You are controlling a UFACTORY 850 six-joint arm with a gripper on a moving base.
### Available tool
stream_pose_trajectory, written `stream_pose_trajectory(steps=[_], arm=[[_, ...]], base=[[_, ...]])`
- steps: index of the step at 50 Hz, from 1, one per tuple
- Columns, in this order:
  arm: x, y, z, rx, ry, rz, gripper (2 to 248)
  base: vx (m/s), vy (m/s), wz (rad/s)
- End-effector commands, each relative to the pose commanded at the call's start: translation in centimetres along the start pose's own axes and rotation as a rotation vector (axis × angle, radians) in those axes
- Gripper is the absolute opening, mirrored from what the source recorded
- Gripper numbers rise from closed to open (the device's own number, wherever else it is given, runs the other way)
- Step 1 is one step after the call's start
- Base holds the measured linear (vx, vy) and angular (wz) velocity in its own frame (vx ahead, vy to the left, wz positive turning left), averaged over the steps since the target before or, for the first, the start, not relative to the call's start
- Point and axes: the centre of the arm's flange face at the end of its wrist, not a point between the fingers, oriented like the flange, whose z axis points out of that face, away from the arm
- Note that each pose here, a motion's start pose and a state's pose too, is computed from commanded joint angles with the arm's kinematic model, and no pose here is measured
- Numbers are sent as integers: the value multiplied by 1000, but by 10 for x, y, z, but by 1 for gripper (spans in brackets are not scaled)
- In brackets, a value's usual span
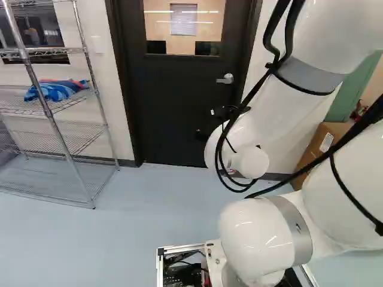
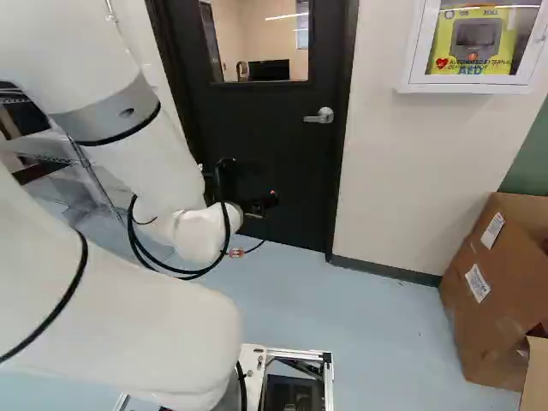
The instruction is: Open the door and move inside
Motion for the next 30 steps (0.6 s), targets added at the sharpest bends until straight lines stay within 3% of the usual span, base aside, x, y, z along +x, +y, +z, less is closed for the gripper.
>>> stream_pose_trajectory(steps=[13,30], arm=[[0,0,0,0,0,0,247],[0,0,0,0,0,0,247]], base=[[211,52,-258],[142,51,-263]])
